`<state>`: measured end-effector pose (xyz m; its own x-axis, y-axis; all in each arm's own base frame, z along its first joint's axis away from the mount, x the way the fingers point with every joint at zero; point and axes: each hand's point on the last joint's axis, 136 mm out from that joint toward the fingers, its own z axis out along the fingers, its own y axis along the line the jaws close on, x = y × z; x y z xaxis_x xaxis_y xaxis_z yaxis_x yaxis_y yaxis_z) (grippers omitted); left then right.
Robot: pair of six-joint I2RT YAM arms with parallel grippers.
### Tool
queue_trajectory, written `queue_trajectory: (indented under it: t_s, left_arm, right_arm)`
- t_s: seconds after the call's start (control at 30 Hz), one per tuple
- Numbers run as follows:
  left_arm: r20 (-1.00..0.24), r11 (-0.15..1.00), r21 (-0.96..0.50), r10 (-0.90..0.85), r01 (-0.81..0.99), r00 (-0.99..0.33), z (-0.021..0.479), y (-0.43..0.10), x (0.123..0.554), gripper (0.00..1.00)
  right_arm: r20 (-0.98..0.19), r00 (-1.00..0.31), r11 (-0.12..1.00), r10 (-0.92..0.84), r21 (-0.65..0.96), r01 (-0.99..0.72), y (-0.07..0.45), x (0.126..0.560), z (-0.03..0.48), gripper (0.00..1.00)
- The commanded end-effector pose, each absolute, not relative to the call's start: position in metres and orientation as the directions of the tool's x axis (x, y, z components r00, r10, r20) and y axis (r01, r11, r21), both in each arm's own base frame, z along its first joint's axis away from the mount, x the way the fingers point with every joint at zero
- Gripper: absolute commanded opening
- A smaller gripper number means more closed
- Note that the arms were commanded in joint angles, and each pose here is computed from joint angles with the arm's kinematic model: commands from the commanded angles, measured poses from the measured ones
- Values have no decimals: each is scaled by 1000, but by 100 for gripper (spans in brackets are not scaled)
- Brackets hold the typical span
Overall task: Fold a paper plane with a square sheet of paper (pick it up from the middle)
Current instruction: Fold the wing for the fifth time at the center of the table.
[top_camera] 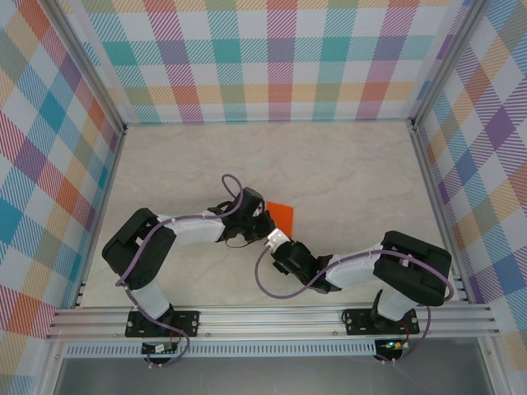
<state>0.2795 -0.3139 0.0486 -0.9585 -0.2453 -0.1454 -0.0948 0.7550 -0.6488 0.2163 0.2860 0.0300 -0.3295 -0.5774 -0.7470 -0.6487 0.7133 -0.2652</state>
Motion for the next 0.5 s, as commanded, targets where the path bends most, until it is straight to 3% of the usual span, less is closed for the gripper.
queue_trajectory:
  t_s: [0.0, 0.3, 0.47]
  left_arm:
    - [-129, 757, -646, -238, -100, -963, 48, -317, 278, 6]
    - [-128, 760, -642, -240, -104, -962, 47, -316, 277, 7]
    - [-136, 765, -636, -244, -104, -960, 49, -313, 277, 12]
  right_arm:
    - [-761, -314, 720, -568, -274, -638, 294, 223, 36, 27]
    - [-754, -339, 739, -563, -275, -616, 289, 226, 33, 17]
    - [-752, -353, 745, -557, -266, -611, 286, 226, 32, 10]
